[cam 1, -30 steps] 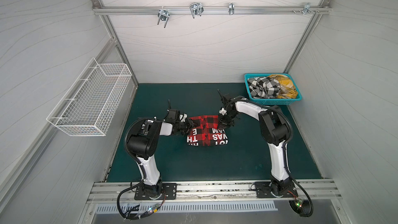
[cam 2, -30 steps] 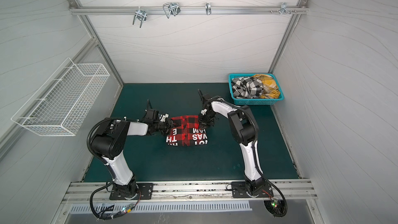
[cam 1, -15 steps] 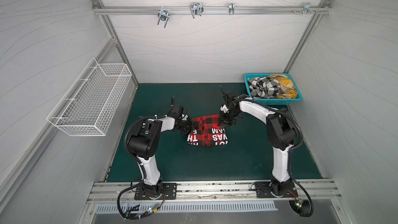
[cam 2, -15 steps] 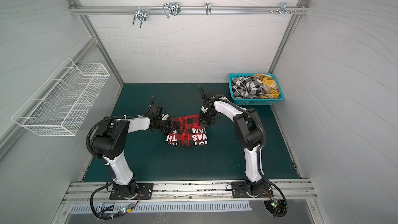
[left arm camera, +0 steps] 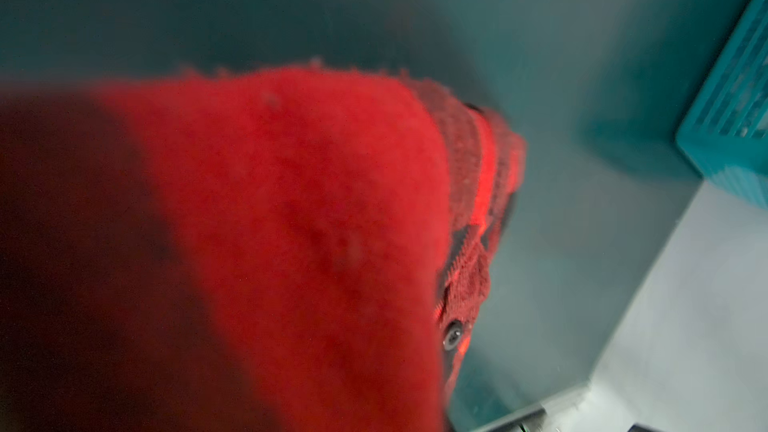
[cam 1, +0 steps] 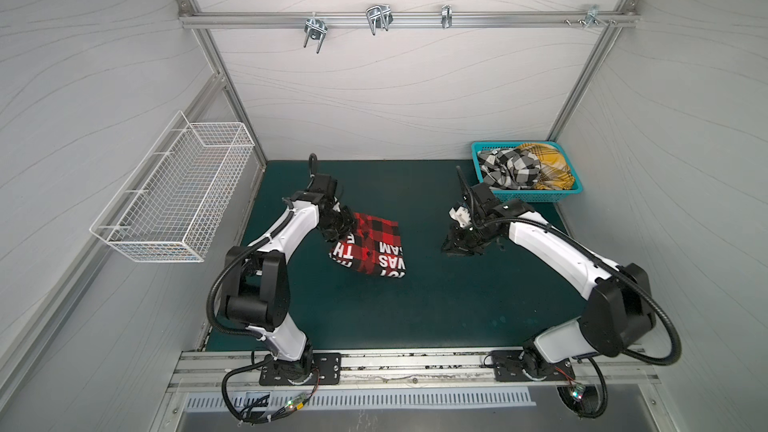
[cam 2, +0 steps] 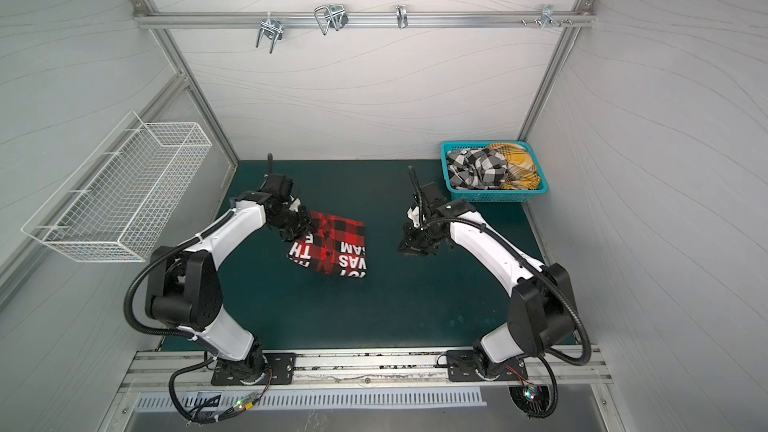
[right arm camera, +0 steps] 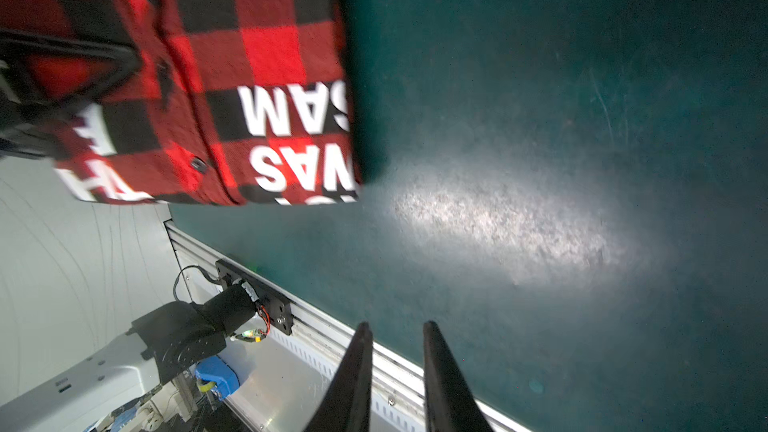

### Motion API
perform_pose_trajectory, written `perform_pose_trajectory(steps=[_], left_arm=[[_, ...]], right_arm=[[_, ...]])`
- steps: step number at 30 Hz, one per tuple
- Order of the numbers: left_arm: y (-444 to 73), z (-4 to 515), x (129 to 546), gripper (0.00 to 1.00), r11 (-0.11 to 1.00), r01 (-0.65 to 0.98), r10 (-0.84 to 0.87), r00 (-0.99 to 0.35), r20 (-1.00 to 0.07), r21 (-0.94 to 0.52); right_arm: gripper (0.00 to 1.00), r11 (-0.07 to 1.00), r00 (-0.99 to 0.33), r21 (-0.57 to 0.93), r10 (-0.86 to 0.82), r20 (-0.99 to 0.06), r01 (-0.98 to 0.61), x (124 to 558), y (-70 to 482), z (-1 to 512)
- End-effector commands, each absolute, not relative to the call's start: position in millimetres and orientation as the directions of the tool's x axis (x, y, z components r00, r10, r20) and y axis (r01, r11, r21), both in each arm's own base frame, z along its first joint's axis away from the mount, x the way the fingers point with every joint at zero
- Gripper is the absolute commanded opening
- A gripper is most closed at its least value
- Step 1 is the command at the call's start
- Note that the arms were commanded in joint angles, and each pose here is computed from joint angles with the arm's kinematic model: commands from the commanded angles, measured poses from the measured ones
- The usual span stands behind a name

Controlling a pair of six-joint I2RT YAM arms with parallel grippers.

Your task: Fold and stack the long sleeve shirts

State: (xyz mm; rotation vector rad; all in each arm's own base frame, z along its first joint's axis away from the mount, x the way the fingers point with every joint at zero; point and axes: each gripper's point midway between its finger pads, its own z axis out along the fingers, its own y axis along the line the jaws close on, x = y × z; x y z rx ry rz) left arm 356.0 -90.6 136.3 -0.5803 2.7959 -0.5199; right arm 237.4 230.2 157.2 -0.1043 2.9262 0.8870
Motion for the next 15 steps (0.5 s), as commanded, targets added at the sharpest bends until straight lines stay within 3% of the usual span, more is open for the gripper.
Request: perform_pose_trajectory(steps=[1,5,7,11,15], left_arm=[[-25,198,336,0.0,0.943,-0.331,-0.319,-0.887,-0.333,-0.022],[15,246,333,0.0,0.866,-0.342,-0.163,-0.884,-0.438,0.366],[22,251,333,0.0,0.787,-0.327,-0.084,-0.897,-0.433,0.524],[0,201,333,0.0,0.717,-0.254,-0.061,-0.951,-0.304,0.649],[-48,159,330,0.0,0.667,-0.212,-0.023,-0.964,-0.264,0.715]], right_arm=[[0.25,0.796,-0.99,0.598,-0.008,-0.139,-0.09,228,227,176],[0.25,0.769,-0.985,0.629,-0.001,-0.172,-0.11,215,223,185],[0.25,0.769,-0.982,0.628,0.002,-0.191,-0.12,211,218,187],[0.25,0.754,-0.978,0.644,0.011,-0.209,-0.129,204,207,193],[0.26,0.719,-0.978,0.686,0.043,-0.206,-0.113,195,197,195]])
